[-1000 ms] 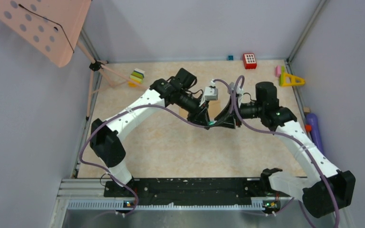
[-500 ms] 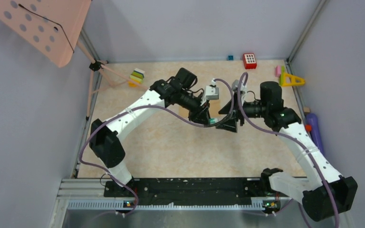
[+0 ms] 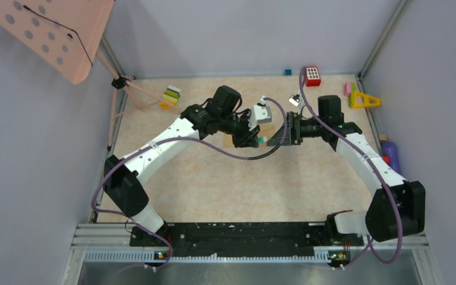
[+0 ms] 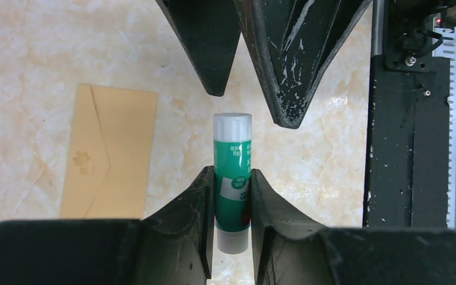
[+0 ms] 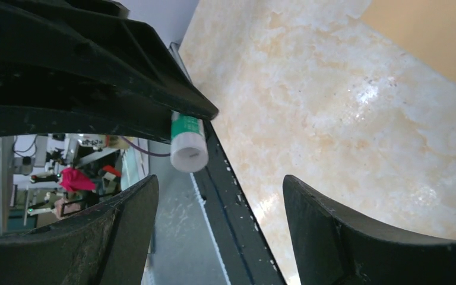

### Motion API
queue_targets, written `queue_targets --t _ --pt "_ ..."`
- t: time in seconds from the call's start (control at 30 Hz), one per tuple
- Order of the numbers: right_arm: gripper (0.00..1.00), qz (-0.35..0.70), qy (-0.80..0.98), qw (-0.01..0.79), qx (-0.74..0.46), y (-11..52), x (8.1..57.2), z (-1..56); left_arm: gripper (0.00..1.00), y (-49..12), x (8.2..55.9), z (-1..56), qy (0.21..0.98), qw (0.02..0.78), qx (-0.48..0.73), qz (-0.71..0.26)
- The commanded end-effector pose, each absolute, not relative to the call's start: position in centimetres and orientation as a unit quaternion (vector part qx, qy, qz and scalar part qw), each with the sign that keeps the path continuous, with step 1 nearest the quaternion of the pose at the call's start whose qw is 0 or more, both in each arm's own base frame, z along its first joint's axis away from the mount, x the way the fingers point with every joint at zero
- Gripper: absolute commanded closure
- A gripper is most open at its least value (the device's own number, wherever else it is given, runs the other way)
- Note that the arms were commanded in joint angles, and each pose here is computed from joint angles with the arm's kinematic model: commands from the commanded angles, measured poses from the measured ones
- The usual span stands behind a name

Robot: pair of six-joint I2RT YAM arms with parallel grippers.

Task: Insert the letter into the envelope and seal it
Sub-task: Screw the solid glue.

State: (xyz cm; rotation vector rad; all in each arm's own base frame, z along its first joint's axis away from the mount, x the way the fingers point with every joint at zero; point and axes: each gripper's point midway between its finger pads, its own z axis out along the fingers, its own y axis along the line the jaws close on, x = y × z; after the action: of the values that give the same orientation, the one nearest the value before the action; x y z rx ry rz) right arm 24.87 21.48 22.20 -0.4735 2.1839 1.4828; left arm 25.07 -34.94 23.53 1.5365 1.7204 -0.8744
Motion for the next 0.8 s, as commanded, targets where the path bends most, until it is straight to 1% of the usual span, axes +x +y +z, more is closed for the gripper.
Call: queue_targets --t 0.0,0.23,0.6,0.77 --pt "0.27 0.581 0.767 0.219 -0.163 22.1 25.1 24.4 1.00 -35.1 25.7 25.0 0.647 0.368 0.588 -0.317" --pt "0.34 0.588 0.769 0.204 -0.145 22.3 25.3 23.6 1.00 -35.4 25.9 24.6 0.648 0.364 0.589 -0.316" --pt "0.53 0.601 0.766 0.189 -0.130 22.6 25.7 23.2 1.00 -35.7 25.5 24.5 0.645 0.360 0.596 -0.315" --pt "0.55 0.603 0.766 0.186 -0.127 22.7 25.9 23.1 1.00 -35.8 25.5 24.1 0.646 0.356 0.598 -0.315"
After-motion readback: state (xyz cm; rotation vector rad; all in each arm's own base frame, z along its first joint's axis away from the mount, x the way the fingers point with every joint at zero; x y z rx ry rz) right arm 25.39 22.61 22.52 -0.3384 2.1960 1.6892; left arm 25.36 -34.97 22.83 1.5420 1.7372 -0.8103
